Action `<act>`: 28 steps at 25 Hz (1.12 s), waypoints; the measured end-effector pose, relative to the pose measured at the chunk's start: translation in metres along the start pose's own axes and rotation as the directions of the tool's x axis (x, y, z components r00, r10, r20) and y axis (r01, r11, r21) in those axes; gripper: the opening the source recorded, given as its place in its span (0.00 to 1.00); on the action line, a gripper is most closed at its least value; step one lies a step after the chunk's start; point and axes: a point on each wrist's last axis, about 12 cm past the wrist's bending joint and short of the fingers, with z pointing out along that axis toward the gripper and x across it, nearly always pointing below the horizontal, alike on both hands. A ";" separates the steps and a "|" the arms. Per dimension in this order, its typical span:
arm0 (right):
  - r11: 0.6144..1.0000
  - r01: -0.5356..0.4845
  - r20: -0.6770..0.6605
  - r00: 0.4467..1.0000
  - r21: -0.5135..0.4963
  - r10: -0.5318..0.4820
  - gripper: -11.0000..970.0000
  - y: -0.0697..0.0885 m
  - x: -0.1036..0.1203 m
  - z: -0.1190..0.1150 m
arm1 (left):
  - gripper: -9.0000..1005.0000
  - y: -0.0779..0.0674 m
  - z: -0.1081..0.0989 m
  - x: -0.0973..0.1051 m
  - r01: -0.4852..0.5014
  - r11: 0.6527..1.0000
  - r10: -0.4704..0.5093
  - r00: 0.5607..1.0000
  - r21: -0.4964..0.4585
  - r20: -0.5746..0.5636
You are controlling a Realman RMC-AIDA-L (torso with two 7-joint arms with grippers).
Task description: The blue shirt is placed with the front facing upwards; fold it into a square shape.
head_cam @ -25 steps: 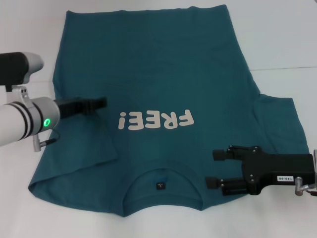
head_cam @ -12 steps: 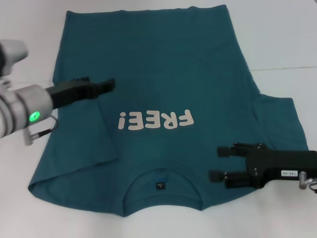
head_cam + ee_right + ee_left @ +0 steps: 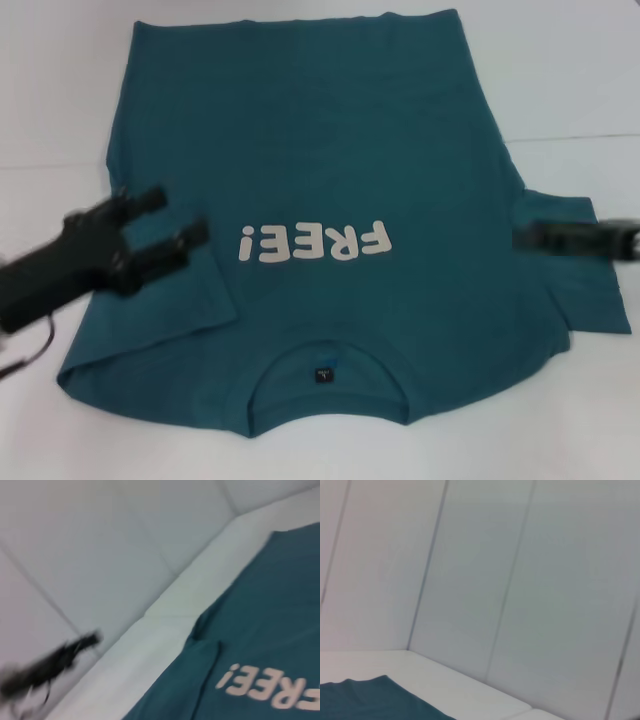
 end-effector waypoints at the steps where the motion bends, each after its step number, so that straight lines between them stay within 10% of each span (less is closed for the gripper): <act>1: 0.999 -0.033 0.005 0.999 0.021 0.032 0.94 -0.001 -0.009 -0.009 | 0.83 -0.002 -0.005 0.004 -0.001 1.000 0.002 1.000 0.017 -0.007; 15: 0.807 -0.370 -0.011 0.907 0.460 0.422 0.94 -0.025 -0.065 -0.083 | 0.83 -0.011 -0.015 0.028 0.004 0.998 0.009 0.984 0.069 -0.179; 28: 0.698 -0.333 -0.043 0.886 0.634 0.462 0.94 -0.057 -0.053 -0.045 | 0.82 -0.006 -0.002 0.030 -0.023 0.996 0.044 0.965 0.082 -0.259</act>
